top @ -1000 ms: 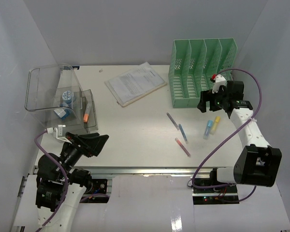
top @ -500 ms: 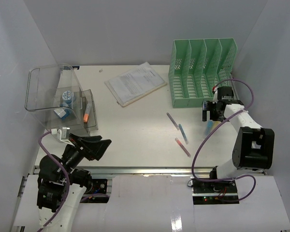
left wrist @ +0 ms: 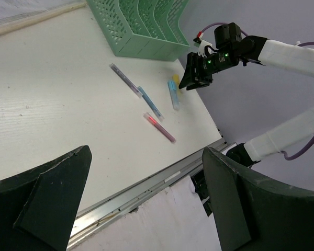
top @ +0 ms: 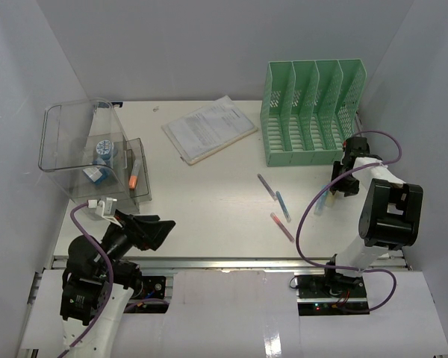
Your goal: Organize the desk
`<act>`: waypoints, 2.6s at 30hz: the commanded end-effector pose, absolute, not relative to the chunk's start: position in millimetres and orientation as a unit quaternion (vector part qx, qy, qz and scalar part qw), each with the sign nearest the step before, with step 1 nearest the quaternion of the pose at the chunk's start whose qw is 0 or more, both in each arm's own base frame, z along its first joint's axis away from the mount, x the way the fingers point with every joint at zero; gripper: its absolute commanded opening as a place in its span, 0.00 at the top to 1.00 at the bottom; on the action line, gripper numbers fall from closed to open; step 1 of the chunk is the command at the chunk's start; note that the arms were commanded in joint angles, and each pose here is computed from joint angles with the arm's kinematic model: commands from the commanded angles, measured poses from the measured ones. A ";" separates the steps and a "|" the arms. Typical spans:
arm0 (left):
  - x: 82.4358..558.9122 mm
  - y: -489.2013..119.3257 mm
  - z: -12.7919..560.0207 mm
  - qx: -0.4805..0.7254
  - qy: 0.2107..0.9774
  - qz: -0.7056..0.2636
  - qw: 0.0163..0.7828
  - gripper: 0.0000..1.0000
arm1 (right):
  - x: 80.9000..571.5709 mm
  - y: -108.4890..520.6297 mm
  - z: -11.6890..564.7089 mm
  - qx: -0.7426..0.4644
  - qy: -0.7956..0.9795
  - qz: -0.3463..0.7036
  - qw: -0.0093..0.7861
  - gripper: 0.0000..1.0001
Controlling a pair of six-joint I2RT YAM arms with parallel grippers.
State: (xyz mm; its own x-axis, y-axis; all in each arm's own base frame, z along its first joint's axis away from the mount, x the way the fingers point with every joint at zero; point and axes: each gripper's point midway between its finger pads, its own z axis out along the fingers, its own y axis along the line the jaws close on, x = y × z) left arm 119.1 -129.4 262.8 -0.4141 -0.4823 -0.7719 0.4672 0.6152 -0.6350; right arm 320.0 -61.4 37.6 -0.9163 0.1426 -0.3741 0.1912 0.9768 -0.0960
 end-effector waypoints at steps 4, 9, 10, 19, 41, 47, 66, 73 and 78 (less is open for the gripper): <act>116.7 -130.7 259.6 0.000 0.721 -0.440 0.536 0.02 | 335.8 -55.3 34.6 0.102 0.976 -0.015 0.191 0.53; 114.3 -129.6 257.4 -0.008 0.727 -0.439 0.528 0.02 | 339.9 -50.9 36.3 0.105 0.975 0.002 0.197 0.47; 112.6 -129.0 257.7 -0.008 0.726 -0.439 0.530 0.02 | 341.0 -50.2 38.4 0.108 0.974 0.007 0.201 0.46; 106.5 -128.5 264.0 -0.009 0.720 -0.445 0.533 0.02 | 342.2 -47.3 33.9 0.127 0.972 0.032 0.196 0.46; 118.0 -169.8 245.3 -0.028 0.728 -0.565 0.387 0.07 | 341.5 -14.5 84.4 0.052 0.948 0.116 0.293 0.92; 132.7 -179.0 256.1 -0.010 0.698 -0.599 0.393 0.07 | 299.3 75.9 157.5 -0.226 0.845 0.322 0.363 0.92; 185.8 -228.0 252.8 -0.016 0.716 -0.579 0.389 0.15 | 234.9 245.6 199.2 -0.494 0.688 0.412 0.336 0.92; 207.8 -274.8 259.1 -0.004 0.720 -0.561 0.409 0.20 | 224.4 257.6 198.4 -0.511 0.681 0.412 0.325 0.92; 220.7 -307.0 252.3 0.003 0.735 -0.545 0.403 0.22 | 217.0 260.7 197.1 -0.516 0.676 0.416 0.322 0.92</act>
State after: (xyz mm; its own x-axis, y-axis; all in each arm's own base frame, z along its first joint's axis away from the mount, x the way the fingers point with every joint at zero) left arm 197.7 -284.9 222.9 -0.7575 -0.3798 -0.5310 0.3832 0.4000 -0.8326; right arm 216.4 253.7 179.3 -0.3055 -0.4573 -0.8352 -0.9522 0.1407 0.2712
